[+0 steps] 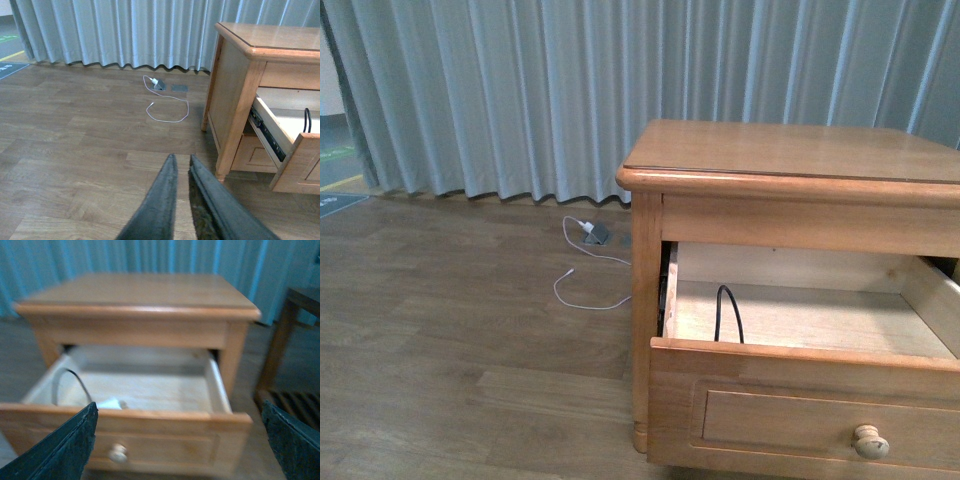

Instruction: Put charger into drawer

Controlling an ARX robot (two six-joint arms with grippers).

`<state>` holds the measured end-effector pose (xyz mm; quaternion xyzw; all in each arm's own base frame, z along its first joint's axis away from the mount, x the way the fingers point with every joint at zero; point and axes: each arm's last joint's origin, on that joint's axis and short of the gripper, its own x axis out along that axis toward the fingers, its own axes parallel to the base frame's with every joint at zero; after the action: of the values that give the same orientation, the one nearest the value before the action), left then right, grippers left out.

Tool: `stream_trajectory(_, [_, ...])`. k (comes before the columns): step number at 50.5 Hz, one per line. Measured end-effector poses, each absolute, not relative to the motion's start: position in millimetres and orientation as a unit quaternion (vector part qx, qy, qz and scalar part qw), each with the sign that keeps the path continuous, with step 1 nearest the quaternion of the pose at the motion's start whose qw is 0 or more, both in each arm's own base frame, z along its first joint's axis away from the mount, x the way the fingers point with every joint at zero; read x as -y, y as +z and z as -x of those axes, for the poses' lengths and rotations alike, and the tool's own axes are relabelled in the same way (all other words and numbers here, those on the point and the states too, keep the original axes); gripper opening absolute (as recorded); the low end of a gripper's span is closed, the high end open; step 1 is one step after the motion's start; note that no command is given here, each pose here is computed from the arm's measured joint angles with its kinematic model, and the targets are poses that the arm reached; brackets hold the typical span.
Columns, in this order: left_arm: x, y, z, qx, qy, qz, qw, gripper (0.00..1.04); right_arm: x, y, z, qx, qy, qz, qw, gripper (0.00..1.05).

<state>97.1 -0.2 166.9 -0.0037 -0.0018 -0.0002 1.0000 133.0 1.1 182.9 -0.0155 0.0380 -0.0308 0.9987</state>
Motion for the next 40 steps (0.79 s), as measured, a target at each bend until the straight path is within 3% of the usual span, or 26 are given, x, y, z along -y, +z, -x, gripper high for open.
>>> stream_trajectory(4, [0,167,-97,0.002,0.0,0.004,1.0,0.27,-1,179,-137,-0.119,-0.077,0.044,0.989,0.97])
stream_trajectory(10, [0,167,-97,0.002,0.0,0.004,1.0,0.47,-1,170,-150,-0.187,-0.046,0.045,0.98,0.97])
stream_trajectory(26, [0,167,-97,0.002,0.0,0.004,1.0,1.0,8,137,-215,-0.295,-0.021,0.032,0.955,0.97])
stream_trajectory(40, [0,167,-97,0.002,0.0,0.003,1.0,0.99,-12,116,-268,-0.311,0.002,0.011,0.95,0.97])
